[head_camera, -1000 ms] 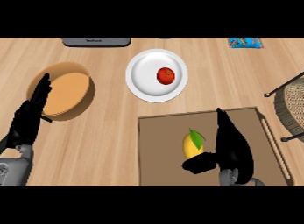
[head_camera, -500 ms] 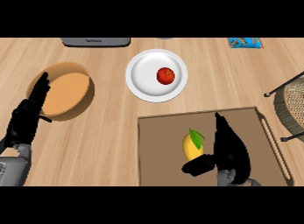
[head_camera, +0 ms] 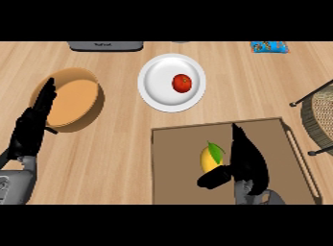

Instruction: Pick the lemon from the tray and place it in the tiered basket

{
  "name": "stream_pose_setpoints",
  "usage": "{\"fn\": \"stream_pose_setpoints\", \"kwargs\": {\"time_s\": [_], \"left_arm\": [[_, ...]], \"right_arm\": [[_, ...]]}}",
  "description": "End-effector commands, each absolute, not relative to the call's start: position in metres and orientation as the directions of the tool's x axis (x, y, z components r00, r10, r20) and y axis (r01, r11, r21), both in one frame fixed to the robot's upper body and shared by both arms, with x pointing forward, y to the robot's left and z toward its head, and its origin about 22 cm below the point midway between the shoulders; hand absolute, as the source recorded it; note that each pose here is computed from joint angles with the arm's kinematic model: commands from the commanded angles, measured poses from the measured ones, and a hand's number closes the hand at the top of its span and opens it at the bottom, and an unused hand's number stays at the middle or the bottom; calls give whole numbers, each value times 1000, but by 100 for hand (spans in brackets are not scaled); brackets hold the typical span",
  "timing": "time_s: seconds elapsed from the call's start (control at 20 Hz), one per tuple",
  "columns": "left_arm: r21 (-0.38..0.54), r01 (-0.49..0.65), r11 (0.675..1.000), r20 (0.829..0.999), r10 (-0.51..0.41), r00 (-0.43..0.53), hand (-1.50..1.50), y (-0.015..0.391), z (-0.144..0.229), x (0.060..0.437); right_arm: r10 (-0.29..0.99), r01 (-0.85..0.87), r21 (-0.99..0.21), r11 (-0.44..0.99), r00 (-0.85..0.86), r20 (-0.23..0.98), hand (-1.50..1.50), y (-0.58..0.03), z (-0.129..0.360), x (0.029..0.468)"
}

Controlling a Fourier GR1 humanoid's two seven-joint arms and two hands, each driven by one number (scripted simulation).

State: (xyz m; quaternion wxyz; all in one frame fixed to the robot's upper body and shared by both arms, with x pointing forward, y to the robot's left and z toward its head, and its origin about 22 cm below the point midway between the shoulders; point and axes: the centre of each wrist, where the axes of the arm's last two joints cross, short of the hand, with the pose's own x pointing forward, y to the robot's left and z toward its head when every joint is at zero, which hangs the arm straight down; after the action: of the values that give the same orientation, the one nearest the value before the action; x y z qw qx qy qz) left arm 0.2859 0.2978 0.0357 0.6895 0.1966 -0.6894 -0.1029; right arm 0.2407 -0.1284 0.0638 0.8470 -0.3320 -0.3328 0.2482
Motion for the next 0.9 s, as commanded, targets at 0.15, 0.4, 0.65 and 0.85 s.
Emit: {"fn": "stream_pose_setpoints", "kwargs": {"time_s": [0.15,0.4,0.65,0.85], "left_arm": [[406,-108,907,914,-406,25,0,291,27,274],[414,-112,904,910,-413,27,0,298,13,266],[400,-114,909,916,-399,32,0,296,29,286],[426,-111,898,905,-424,45,0,291,26,281]], "right_arm": [[556,-218,-698,682,774,302,-150,-113,62,248],[541,-249,-656,713,789,289,-150,-122,45,258],[740,-444,-689,573,642,201,150,-98,27,264],[710,-377,-711,594,662,242,150,-95,34,256]]}}
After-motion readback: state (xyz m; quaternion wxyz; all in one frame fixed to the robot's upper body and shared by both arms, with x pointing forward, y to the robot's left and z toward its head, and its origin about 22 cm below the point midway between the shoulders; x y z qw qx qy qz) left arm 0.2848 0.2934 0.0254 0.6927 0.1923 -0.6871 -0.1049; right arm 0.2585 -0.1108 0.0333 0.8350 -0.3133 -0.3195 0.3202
